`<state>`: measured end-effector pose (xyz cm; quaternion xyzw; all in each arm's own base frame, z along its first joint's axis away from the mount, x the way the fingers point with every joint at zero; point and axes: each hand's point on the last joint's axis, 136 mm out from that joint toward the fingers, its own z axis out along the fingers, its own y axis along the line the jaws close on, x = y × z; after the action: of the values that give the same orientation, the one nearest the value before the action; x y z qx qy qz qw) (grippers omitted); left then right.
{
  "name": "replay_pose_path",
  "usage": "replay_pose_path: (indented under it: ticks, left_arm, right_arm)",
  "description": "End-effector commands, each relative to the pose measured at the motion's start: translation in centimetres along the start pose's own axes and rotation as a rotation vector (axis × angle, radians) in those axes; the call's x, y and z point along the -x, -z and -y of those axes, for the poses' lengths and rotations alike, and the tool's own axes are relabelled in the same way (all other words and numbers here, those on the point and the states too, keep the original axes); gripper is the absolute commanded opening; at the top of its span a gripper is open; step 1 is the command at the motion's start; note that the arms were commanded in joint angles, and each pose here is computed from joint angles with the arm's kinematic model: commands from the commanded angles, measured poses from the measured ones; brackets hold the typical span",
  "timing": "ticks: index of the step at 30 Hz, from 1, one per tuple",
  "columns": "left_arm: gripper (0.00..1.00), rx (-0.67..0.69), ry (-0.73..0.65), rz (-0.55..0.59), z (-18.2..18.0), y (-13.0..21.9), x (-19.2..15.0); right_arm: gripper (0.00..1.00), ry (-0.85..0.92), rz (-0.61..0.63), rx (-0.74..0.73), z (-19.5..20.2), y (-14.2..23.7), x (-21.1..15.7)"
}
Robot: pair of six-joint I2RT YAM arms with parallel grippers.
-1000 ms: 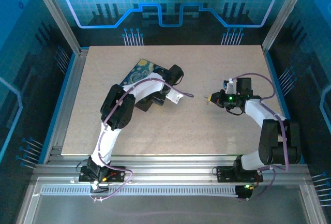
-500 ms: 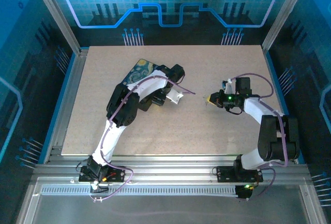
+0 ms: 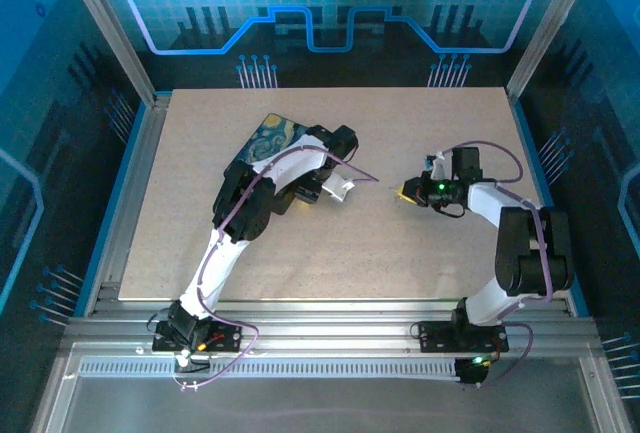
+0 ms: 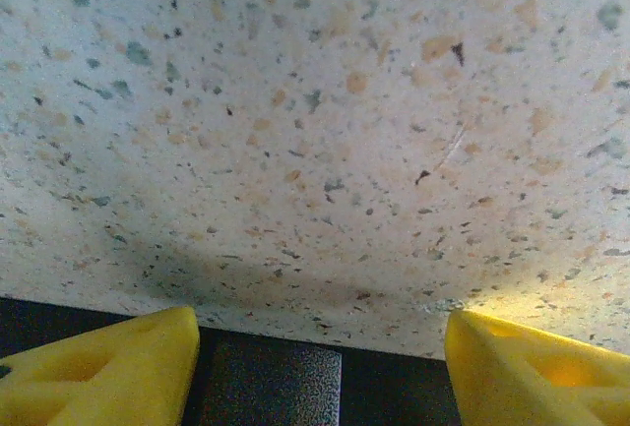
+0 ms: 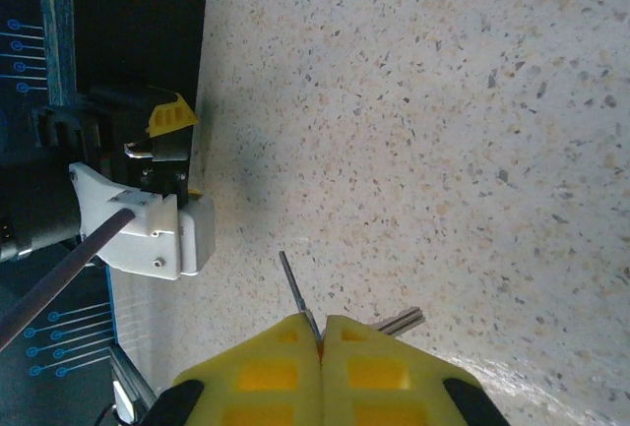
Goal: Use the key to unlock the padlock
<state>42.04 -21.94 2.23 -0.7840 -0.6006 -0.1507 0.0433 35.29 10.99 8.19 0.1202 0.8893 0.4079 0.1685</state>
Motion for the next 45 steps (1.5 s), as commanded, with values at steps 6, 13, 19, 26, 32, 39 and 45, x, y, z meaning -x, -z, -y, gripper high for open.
replay_pose_path:
  ticks: [6,13,19,26,32,39,45]
  left_arm:
    - [0.55,-0.056,0.04,-0.013,0.7,0.0,-1.2]
    - [0.37,-0.053,0.068,0.022,0.8,1.1,-0.6]
    - [0.26,-0.045,0.078,0.067,2.1,3.1,0.8]
    - [0.16,0.023,0.113,0.15,3.4,6.5,1.7]
    - [0.32,0.159,0.329,0.327,1.1,10.9,2.7]
    - [0.34,0.107,0.879,0.345,-1.1,13.3,2.1]
    - [0.31,-0.13,1.046,0.39,4.2,11.8,3.9]
  right_arm:
    - [0.0,0.007,-0.042,0.04,-1.0,-1.4,0.1]
    - [0.0,0.01,-0.047,0.037,-1.0,-1.6,0.0]
    - [0.0,0.018,-0.049,0.036,-1.3,-1.7,-0.2]
    - [0.0,0.03,-0.052,0.03,-1.6,-1.5,-0.9]
    - [0.0,0.042,-0.039,0.022,-2.0,-1.2,-1.0]
    - [0.0,0.053,-0.024,0.015,-2.2,-1.3,-0.4]
    - [0.0,0.053,-0.042,0.022,-2.3,-1.8,-0.5]
